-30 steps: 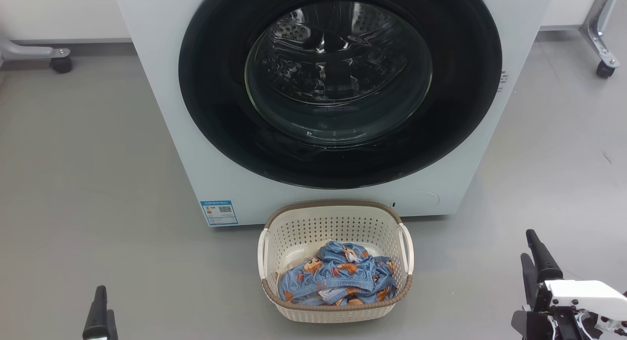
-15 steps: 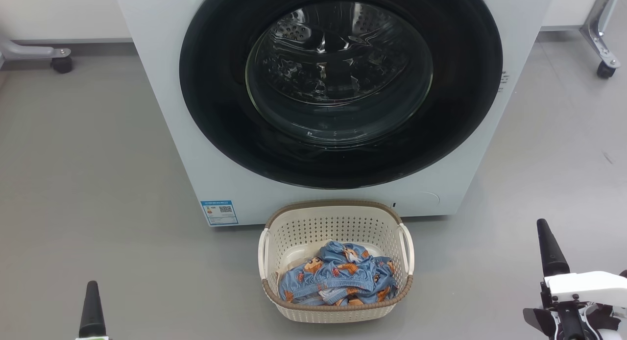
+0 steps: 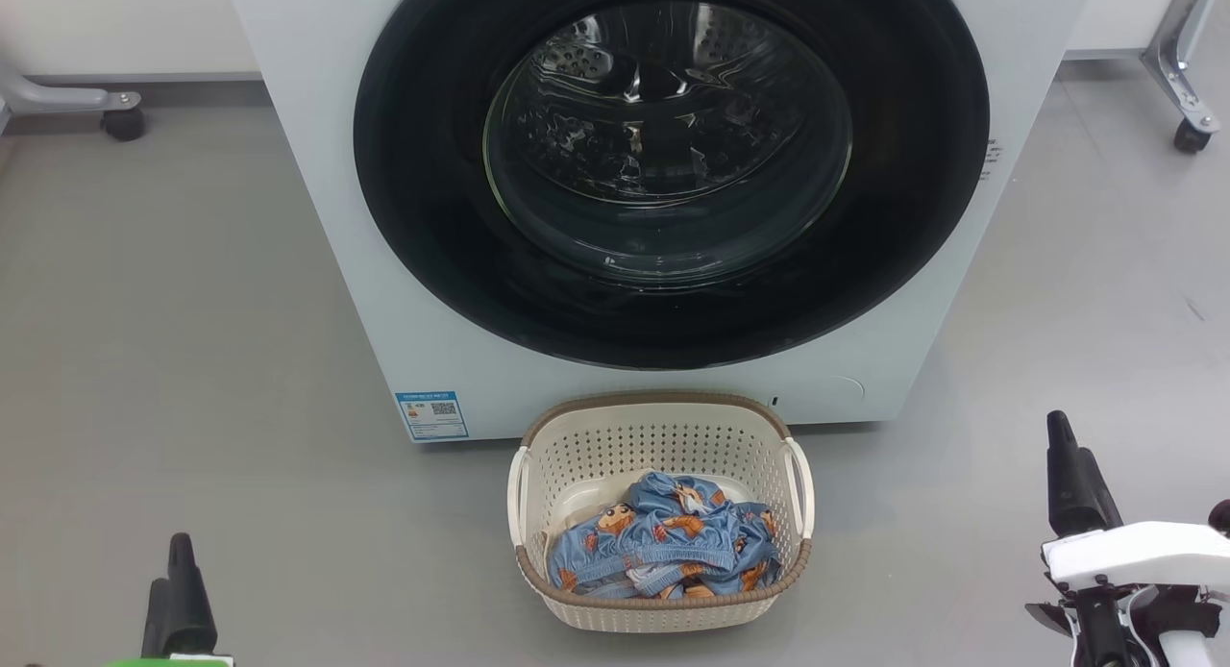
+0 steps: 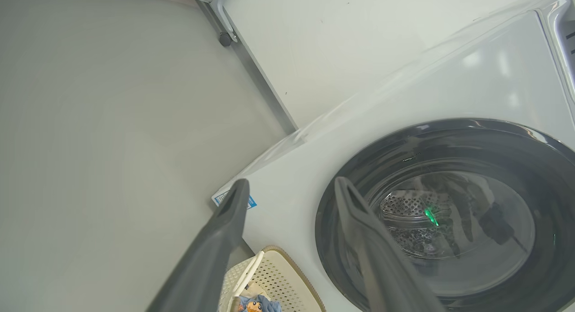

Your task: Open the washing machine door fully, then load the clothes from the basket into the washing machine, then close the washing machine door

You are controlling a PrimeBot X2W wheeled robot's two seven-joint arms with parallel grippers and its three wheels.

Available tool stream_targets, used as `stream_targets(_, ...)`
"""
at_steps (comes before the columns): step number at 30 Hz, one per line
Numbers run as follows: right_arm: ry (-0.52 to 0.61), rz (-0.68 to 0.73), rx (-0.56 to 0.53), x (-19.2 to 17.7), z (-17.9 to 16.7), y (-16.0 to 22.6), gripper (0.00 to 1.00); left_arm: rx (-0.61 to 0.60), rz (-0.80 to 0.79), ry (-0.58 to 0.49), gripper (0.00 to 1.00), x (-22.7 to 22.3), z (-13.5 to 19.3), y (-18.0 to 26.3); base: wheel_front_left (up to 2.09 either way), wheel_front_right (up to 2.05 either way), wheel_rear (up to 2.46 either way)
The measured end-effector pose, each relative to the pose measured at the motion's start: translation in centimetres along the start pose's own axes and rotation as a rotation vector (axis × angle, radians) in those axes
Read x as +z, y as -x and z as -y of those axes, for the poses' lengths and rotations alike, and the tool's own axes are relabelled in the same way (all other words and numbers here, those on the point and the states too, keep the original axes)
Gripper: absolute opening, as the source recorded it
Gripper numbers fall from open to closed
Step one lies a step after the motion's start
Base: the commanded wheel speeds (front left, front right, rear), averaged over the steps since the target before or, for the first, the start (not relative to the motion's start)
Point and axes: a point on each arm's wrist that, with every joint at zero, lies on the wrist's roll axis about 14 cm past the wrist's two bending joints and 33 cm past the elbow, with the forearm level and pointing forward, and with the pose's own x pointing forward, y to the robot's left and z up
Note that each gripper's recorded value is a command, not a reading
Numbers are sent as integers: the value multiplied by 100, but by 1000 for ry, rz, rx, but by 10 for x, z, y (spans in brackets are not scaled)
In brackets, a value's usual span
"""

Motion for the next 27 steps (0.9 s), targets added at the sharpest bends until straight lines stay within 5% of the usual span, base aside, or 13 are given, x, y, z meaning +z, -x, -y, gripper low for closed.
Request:
stream_targets(15,393,-13,86,-3,-13,-1,100,-74,25,-349,100,5,15,-1,0,0,0)
stream_targets(27,638,-20,143,-12,-21,-1,100,-82,58,-527,100,8,19,-1,0,0,0)
